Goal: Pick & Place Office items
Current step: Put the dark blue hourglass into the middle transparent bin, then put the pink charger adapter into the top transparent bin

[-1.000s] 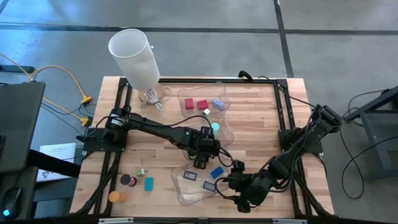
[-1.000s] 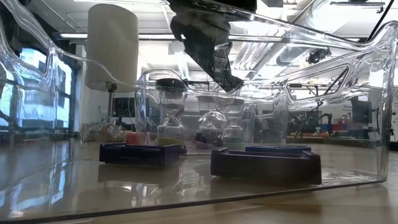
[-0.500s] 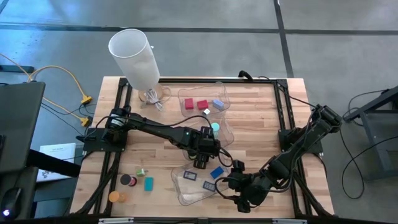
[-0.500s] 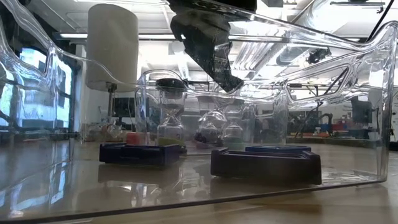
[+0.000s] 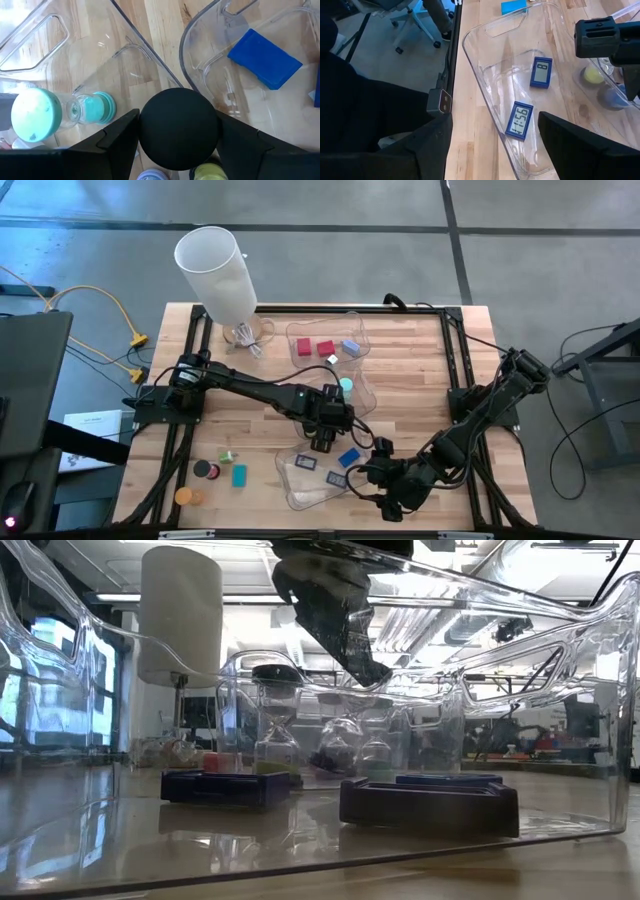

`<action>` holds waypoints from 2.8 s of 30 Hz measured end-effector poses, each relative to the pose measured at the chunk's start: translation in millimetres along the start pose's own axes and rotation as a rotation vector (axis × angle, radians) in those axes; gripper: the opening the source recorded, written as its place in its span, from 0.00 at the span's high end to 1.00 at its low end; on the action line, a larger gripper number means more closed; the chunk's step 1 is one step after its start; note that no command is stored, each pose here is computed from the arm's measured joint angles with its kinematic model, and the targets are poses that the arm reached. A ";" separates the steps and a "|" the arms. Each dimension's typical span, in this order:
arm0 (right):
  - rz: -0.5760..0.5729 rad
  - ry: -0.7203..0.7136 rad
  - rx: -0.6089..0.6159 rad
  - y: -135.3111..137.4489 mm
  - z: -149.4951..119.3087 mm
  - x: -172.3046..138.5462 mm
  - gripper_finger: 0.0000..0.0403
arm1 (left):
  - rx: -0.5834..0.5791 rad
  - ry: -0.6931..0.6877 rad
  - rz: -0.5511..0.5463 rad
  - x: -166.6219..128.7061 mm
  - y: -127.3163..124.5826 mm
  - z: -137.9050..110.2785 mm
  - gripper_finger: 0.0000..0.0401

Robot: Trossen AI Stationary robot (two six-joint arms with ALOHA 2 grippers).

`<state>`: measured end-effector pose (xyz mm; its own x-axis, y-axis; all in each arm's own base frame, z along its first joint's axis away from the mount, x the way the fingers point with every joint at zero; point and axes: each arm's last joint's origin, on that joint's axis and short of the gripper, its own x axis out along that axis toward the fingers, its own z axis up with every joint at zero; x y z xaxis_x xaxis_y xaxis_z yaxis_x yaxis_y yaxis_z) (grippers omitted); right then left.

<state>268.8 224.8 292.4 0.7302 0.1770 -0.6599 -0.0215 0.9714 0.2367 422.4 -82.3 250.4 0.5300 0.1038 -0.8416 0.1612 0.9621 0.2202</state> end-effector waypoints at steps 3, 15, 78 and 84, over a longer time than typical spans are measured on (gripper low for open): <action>0.000 0.000 0.000 -0.1 0.1 0.0 0.30 | 0.001 -0.001 -0.001 -0.2 -1.1 0.1 0.43; 0.000 0.000 0.000 0.0 0.1 0.0 0.30 | 0.004 -0.001 -0.002 -0.7 -3.5 0.2 0.43; 0.017 -0.021 0.011 1.7 2.2 0.0 0.30 | 0.034 -0.108 0.104 -2.8 -5.1 11.7 0.21; 0.017 -0.021 0.011 1.7 2.1 0.0 0.30 | 0.081 -0.123 0.093 -11.5 -18.8 13.7 0.21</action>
<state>270.2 226.1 294.3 0.7441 0.1898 -0.6405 -0.0265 0.9664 0.2556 424.7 -105.0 262.7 0.6426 0.1556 -0.7503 0.1701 0.9258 0.3377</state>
